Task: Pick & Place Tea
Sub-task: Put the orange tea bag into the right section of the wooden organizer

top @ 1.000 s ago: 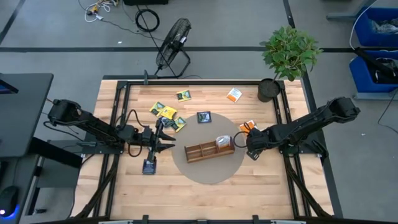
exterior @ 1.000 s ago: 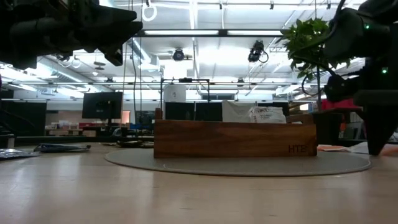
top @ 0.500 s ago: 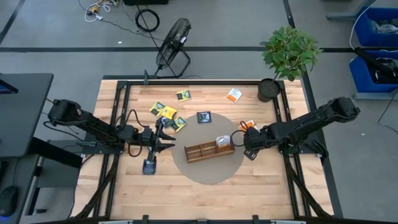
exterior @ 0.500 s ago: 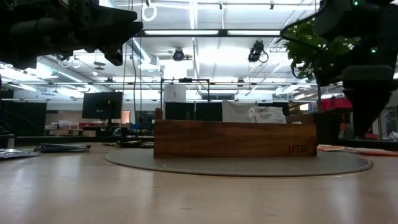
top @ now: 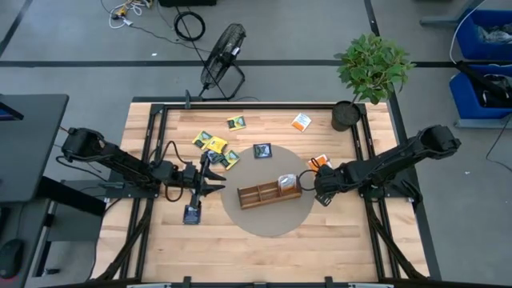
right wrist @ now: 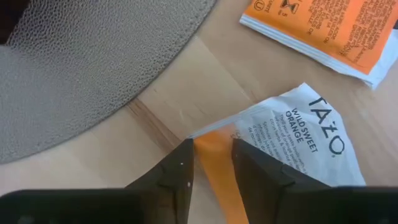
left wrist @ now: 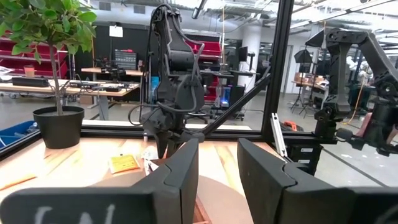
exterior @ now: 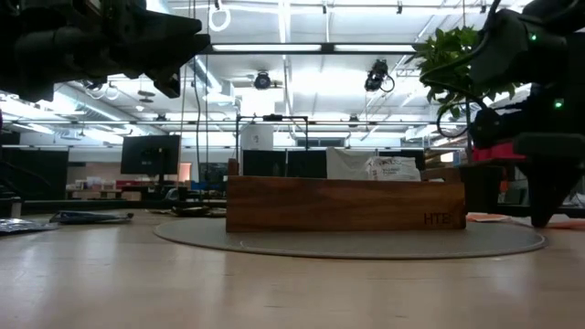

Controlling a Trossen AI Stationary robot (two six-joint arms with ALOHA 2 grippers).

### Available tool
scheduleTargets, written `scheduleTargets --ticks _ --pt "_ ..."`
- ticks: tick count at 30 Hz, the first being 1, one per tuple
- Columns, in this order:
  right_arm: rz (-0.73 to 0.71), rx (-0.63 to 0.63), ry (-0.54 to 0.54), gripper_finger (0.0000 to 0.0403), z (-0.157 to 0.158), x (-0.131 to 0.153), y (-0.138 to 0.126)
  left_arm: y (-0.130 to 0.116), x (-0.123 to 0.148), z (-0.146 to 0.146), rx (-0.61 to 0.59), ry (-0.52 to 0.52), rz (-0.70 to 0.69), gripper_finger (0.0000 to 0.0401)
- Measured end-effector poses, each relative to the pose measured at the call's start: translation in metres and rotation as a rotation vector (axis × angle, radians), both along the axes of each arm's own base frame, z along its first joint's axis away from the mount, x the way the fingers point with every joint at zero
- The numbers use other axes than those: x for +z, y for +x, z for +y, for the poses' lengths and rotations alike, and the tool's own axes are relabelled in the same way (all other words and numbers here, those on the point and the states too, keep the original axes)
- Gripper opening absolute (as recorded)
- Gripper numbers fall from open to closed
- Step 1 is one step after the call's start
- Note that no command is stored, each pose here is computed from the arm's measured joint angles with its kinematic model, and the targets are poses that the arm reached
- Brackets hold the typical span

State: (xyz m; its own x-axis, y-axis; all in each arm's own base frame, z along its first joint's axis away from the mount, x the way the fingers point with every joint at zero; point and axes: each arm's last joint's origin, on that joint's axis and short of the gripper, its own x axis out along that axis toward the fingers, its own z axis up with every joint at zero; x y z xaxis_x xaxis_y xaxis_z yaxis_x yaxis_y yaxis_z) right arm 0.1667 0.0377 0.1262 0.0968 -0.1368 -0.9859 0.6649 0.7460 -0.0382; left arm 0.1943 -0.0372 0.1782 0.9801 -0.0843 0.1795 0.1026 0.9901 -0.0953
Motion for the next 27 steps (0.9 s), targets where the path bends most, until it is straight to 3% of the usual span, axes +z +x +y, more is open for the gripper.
scheduleTargets --ticks 5,11,23,27 --pt "0.004 -0.011 0.000 0.0095 0.002 0.001 0.002 0.000 0.000 0.000 0.000 0.000 0.001 0.0117" --pt "-0.018 0.050 0.004 0.0011 0.005 0.008 0.009 0.000 0.000 0.000 0.000 0.000 0.004 0.0117" --pt "-0.023 0.142 -0.084 0.0001 0.020 0.026 0.014 0.000 0.002 0.000 -0.006 -0.043 -0.021 0.0117" --pt "-0.051 0.242 -0.166 0.0001 0.030 0.042 0.019 -0.001 0.004 0.003 0.063 -0.112 -0.031 0.0117"
